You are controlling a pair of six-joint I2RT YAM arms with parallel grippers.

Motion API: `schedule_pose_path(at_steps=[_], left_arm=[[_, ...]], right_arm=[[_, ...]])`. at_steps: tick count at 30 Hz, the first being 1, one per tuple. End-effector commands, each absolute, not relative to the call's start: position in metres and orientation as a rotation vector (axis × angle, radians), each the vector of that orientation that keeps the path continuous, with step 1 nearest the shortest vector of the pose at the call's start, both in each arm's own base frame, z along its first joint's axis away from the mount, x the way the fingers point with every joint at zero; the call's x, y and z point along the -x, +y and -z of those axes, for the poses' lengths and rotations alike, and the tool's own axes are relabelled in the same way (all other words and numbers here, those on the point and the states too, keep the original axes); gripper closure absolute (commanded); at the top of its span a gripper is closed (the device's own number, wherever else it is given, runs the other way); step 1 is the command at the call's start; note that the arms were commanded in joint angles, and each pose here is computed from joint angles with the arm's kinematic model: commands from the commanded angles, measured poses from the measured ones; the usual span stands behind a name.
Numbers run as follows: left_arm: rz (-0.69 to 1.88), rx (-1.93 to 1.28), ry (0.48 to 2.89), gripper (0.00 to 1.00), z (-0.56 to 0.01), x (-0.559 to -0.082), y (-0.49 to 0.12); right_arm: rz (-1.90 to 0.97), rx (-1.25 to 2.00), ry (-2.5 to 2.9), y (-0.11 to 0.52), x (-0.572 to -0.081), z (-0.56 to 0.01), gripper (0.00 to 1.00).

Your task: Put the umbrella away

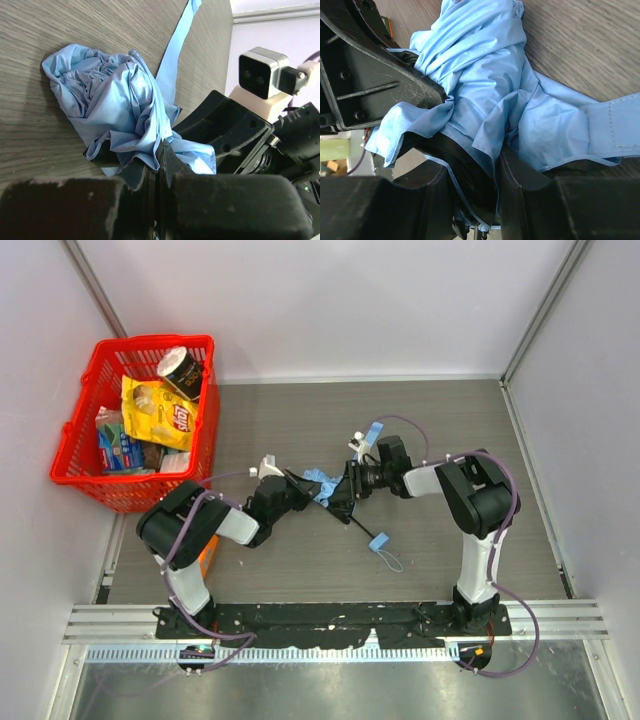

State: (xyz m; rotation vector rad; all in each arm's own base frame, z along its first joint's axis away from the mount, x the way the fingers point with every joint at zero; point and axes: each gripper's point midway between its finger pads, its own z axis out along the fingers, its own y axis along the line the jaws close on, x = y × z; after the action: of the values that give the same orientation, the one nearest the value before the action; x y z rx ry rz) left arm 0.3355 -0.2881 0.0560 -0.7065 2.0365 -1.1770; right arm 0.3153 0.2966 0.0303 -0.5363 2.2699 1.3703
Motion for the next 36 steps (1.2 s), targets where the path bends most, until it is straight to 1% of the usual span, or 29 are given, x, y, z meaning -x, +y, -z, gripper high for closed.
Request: schedule_pose_path(at_steps=[1,2,3,4,5,6,7,9,13,19,26,28,29,30,31,32,33,36], left_arm=[[0.911,0.708,2.485,1.00,0.059,-0.253,-0.259],[0.891,0.719,2.500,1.00,0.064,-0.248,-0.255],[0.883,0.725,2.503,1.00,0.067,-0.247,-0.254],[0.871,0.741,2.504,1.00,0.070,-0.245,-0.251],[0.867,0.754,2.506,1.00,0.072,-0.244,-0.250],[0.856,0.766,2.509,1.00,0.076,-0.243,-0.249],[0.842,0.783,2.521,1.00,0.079,-0.242,-0.247],[0.826,0.815,2.532,1.00,0.085,-0.240,-0.246],[0.783,0.856,2.545,1.00,0.095,-0.235,-0.238],[0.765,0.872,2.557,1.00,0.101,-0.231,-0.235],[0.758,0.869,2.553,1.00,0.100,-0.231,-0.233],[0.759,0.866,2.552,1.00,0.099,-0.231,-0.233],[0.765,0.863,2.550,1.00,0.098,-0.231,-0.234],[0.763,0.863,2.551,1.00,0.098,-0.231,-0.233],[0.763,0.857,2.555,1.00,0.098,-0.230,-0.234],[0.761,0.856,2.557,1.00,0.098,-0.229,-0.234],[0.762,0.855,2.553,1.00,0.097,-0.230,-0.233],[0.752,0.840,2.559,1.00,0.097,-0.230,-0.233]], right_arm=[[-1.288,0.453,2.554,0.290,-0.302,0.008,0.93],[-1.214,0.457,2.580,0.284,-0.306,0.013,0.87],[-1.184,0.473,2.607,0.281,-0.304,0.012,0.83],[-1.130,0.469,2.616,0.276,-0.307,0.013,0.74],[-1.105,0.500,2.615,0.275,-0.306,0.008,0.70],[-1.057,0.504,2.612,0.273,-0.310,0.006,0.58],[-1.023,0.543,2.600,0.273,-0.309,0.000,0.54],[-0.962,0.582,2.592,0.273,-0.307,-0.007,0.47],[-0.907,0.610,2.571,0.271,-0.304,-0.022,0.42],[-0.845,0.627,2.522,0.263,-0.305,-0.047,0.40],[-0.783,0.659,2.443,0.256,-0.305,-0.100,0.39],[-0.760,0.701,2.380,0.257,-0.305,-0.118,0.38],[-0.738,0.776,2.330,0.265,-0.300,-0.126,0.37],[-0.639,0.790,2.299,0.263,-0.308,-0.129,0.37],[-0.590,0.892,2.220,0.277,-0.302,-0.136,0.36],[-0.452,0.898,2.189,0.273,-0.310,-0.135,0.35],[-0.397,0.987,2.099,0.287,-0.306,-0.136,0.34],[-0.163,1.052,1.980,0.292,-0.314,-0.131,0.32]])
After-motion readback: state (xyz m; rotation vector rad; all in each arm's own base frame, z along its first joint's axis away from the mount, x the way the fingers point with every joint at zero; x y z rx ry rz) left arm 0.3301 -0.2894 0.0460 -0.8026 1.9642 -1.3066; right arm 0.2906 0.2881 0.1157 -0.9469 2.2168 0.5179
